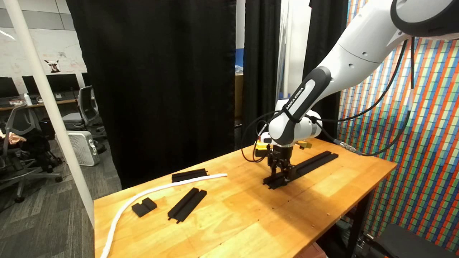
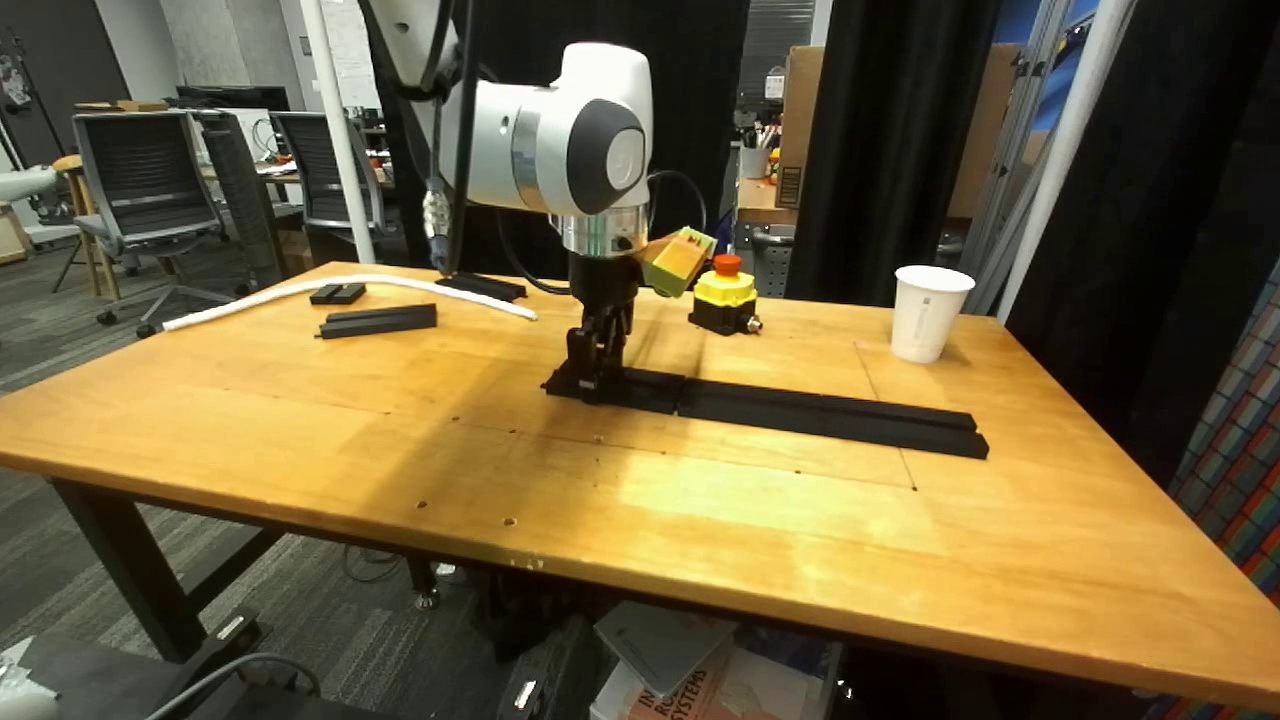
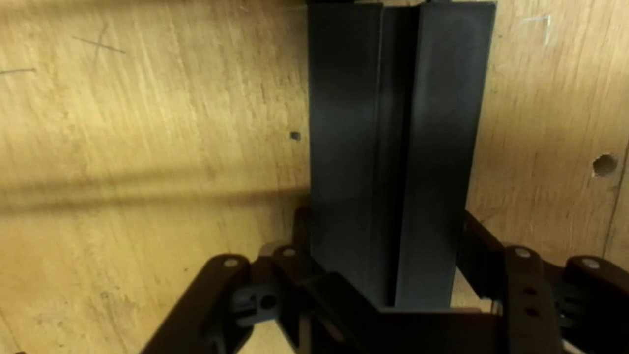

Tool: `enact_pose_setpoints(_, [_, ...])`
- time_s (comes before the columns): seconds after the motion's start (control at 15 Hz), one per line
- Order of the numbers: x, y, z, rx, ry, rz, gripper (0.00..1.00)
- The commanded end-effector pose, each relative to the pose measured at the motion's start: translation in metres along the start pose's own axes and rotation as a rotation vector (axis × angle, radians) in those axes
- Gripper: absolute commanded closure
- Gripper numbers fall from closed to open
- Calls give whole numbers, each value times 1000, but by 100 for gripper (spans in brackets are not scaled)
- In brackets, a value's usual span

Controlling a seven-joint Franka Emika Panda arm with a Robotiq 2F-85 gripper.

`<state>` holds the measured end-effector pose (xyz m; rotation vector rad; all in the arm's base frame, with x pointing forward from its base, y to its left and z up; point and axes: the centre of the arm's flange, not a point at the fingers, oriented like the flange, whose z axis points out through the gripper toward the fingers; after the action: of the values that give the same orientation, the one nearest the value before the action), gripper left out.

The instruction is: Align all the black objects in a straight line.

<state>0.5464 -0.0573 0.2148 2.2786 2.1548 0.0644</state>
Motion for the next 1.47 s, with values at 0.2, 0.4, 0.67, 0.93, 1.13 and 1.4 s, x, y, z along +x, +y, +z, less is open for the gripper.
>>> enact_pose_setpoints(0.2, [-4, -15, 5, 26, 13, -70, 55])
enact_pose_setpoints(0.4, [-5, -18, 7, 36, 11, -96, 55])
enact_pose_setpoints(0.67, [-6, -18, 7, 41, 11, -108, 55])
enact_pose_setpoints(0.93, [-9, -19, 6, 56, 4, -124, 55])
enact_pose_setpoints(1.13, [-11, -19, 5, 73, -13, -158, 55])
enact_pose_setpoints(1.4, [-16, -20, 6, 86, -33, -198, 55])
